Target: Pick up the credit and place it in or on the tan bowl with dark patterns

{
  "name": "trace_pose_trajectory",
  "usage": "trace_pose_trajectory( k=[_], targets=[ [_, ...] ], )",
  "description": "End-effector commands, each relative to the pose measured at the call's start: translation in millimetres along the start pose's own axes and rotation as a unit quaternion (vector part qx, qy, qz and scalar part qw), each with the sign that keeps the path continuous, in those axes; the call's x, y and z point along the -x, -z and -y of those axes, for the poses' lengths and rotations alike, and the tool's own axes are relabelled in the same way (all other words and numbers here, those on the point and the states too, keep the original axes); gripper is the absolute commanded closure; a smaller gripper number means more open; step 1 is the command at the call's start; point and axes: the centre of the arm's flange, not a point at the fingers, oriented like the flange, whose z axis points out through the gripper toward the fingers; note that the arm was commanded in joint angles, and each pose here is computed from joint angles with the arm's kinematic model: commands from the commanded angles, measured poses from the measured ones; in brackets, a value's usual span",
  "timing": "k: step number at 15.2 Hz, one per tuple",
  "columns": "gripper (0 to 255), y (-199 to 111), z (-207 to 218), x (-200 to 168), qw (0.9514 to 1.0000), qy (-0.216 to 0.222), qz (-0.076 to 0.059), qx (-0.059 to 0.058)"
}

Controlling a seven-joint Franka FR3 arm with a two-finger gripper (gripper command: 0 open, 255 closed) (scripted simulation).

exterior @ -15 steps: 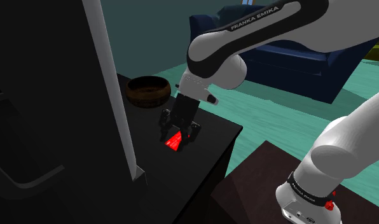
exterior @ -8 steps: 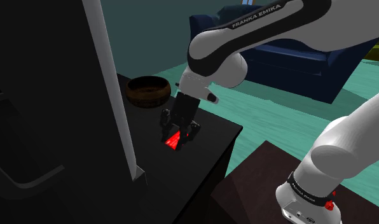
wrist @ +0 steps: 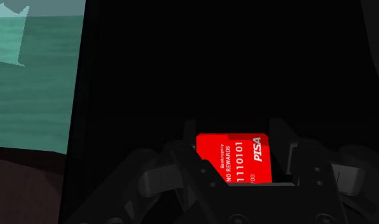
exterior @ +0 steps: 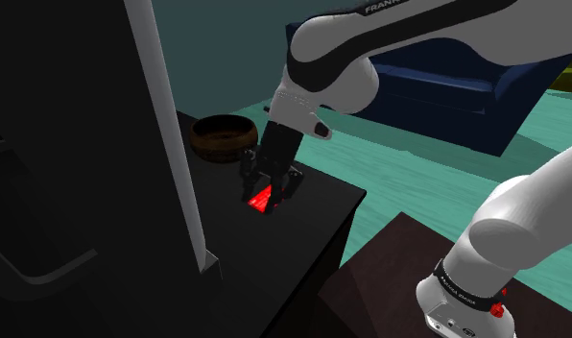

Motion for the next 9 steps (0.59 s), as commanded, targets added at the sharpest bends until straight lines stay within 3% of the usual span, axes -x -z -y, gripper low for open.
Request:
trace_pose_trajectory(
  k=[1, 9],
  targets=[
    [255, 10, -1, 5, 1.0, 0.0, 0.0, 0.0],
    [255, 45, 0, 28, 1.0, 0.0, 0.0, 0.0]
  ],
)
